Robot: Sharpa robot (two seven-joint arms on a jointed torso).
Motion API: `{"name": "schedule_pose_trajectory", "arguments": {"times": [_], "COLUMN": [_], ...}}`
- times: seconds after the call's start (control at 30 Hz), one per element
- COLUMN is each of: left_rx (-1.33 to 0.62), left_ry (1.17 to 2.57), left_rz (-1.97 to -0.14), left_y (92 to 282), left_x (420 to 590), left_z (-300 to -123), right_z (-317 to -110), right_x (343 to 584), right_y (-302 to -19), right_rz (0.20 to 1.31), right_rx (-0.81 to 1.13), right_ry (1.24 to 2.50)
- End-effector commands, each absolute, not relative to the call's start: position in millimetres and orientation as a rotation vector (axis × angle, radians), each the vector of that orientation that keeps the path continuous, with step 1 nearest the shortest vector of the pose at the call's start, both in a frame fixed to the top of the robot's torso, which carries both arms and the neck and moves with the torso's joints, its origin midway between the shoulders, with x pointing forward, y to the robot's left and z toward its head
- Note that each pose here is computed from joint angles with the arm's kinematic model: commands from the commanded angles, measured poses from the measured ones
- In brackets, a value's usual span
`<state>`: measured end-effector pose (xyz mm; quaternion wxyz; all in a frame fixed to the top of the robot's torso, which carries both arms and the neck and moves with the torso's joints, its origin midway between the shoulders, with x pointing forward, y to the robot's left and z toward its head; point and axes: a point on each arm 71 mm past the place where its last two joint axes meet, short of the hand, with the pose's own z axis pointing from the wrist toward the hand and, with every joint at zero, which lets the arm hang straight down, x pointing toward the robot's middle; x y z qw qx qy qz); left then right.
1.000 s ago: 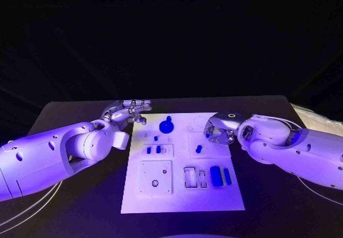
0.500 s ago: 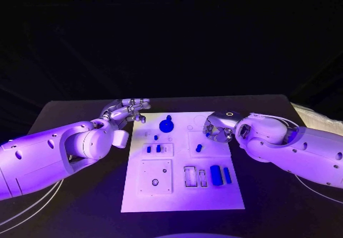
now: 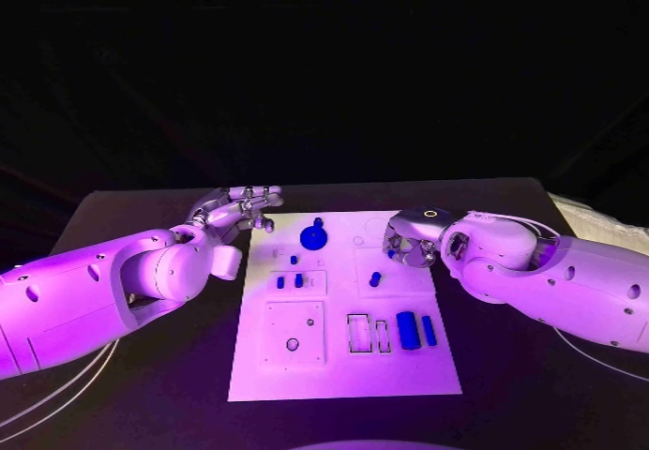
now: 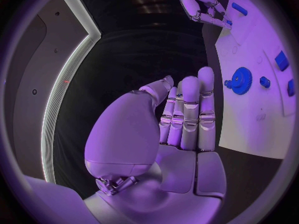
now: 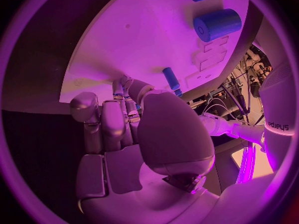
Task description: Assemble the parts on the task board
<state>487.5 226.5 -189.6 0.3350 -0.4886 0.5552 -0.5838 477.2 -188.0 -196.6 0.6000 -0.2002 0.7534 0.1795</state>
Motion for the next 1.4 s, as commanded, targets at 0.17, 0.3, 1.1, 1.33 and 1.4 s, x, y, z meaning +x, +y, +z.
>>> {"name": "schedule_pose_trajectory", "arguments": {"times": [0.17, 0.3, 1.1, 1.33, 1.4], "left_rx": [-1.275, -1.277, -1.284, -1.282, -1.281], "left_ry": [1.449, 1.452, 1.463, 1.462, 1.462], "left_rz": [-1.54, -1.539, -1.535, -1.541, -1.543], "left_y": [225.7, 225.9, 224.3, 222.4, 221.7], "left_x": [487.4, 487.5, 487.5, 487.2, 487.0], "left_z": [-189.3, -189.7, -193.1, -193.0, -192.9], "right_z": [-202, -197, -167, -177, -184], "right_x": [474, 472, 436, 414, 409], "right_y": [-190, -190, -157, -119, -108], "right_rz": [0.389, 0.418, 0.683, 0.807, 0.836], "right_rx": [-0.448, -0.413, -0.317, -0.373, -0.394], "right_ry": [1.745, 1.706, 1.644, 1.66, 1.672]}}
